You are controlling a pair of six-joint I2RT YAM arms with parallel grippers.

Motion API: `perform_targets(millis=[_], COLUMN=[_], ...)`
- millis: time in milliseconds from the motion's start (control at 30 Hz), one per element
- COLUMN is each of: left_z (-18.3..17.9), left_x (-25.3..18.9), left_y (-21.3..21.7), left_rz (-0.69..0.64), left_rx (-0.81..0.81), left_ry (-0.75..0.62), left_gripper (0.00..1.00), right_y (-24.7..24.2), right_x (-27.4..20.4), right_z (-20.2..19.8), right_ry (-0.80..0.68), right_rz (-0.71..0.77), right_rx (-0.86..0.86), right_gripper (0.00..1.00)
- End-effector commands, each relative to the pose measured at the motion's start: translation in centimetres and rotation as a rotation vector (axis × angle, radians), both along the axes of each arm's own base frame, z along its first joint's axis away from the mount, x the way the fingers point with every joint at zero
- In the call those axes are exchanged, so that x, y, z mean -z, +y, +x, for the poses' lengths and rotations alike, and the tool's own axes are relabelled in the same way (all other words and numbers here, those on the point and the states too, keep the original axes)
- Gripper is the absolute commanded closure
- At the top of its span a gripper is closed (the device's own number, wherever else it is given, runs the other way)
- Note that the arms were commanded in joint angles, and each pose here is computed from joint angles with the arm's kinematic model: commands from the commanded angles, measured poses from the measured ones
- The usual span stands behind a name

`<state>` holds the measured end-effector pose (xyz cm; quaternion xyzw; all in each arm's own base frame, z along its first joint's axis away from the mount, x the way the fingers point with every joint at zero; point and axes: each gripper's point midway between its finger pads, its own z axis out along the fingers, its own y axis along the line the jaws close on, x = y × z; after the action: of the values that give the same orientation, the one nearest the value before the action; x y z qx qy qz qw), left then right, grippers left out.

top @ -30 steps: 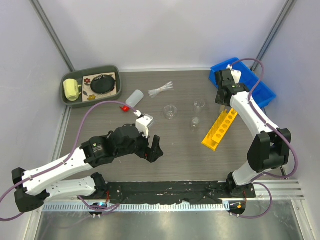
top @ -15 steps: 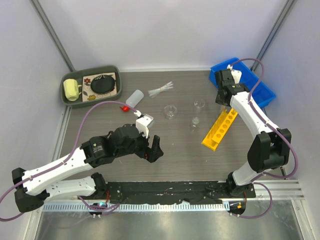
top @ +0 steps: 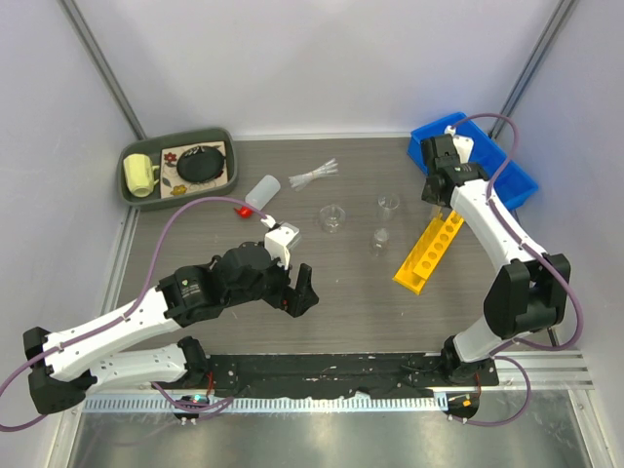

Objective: Organize the chemistry lab equipment

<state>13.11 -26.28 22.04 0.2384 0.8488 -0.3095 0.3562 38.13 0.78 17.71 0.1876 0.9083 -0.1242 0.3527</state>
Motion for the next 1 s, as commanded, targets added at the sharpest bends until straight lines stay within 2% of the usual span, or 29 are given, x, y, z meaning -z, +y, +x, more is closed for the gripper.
perform_targets(millis=[0,667,967], left_z=[0.0,-0.1,0.0], left_x=[-0.4,-0.2,0.1], left_y=[-0.1,-0.1,-0.2], left_rz=[-0.019,-0.014,-0.006], left_rx=[0.007,0.012,0.010], left_ry=[-0.009,-0.002,0.000], left_gripper=[0.11,0.11,0.11], right_y=[-0.2,0.0,0.1], right_x=[-2.4,1.0,3.4], right_z=[0.0,-0.7,-0.6], right_ry=[-0.073,-0.027,-0.007], right_rz=[0.011,0.023,0.026], right_rx=[0.009,0.005,0.011], right_gripper=[0.99,0.99,0.96])
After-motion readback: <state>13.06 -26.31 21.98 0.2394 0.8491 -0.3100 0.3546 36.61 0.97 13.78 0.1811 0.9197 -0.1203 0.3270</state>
